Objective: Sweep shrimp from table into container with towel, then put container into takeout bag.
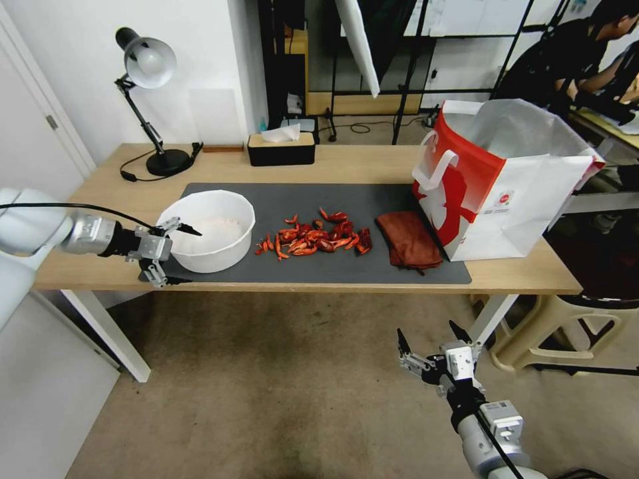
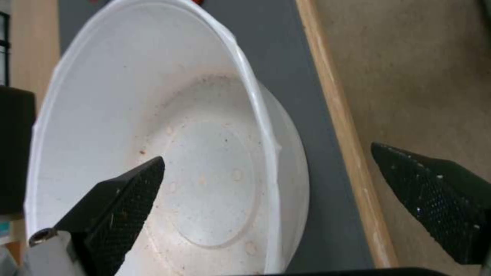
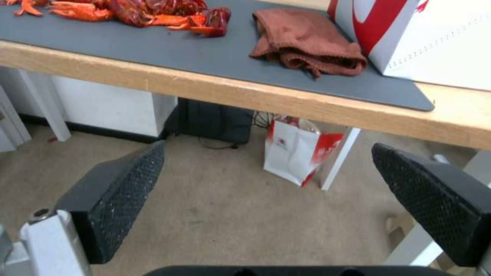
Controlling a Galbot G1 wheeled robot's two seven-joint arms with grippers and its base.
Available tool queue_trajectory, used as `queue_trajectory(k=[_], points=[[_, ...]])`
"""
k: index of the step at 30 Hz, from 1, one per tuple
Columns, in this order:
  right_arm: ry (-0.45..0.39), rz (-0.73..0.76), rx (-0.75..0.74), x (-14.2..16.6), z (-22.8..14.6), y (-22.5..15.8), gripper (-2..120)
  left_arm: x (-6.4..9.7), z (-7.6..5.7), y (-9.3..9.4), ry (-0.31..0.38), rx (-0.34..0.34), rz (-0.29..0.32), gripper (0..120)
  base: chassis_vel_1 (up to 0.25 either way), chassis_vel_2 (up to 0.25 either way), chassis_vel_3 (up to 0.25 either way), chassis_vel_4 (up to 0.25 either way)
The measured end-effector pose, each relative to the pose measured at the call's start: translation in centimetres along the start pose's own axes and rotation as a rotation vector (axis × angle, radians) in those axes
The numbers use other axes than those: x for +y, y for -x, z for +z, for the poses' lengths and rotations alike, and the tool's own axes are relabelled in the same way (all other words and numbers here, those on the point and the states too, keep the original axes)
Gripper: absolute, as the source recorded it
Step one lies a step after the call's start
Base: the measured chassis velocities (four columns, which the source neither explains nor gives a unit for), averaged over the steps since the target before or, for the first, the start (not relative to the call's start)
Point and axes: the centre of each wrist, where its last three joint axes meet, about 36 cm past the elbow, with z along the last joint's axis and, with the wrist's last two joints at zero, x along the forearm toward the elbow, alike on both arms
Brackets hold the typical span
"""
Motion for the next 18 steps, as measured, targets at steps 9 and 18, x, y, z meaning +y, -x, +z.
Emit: queue_trajectory(k=[9, 18], points=[[-0.002, -0.003, 0.007, 0.6, 0.5, -0.1, 100, 1.7, -0.5, 1.4, 0.067, 0.051, 0.091, 100, 0.0, 0.0, 0.0, 0.0], [0.0, 0.007, 0.012, 0.3, 0.9, 0.0, 100, 3.6, -1.0, 2.8, 0.098, 0.078, 0.156, 84, 0.0, 0.0, 0.0, 0.0]])
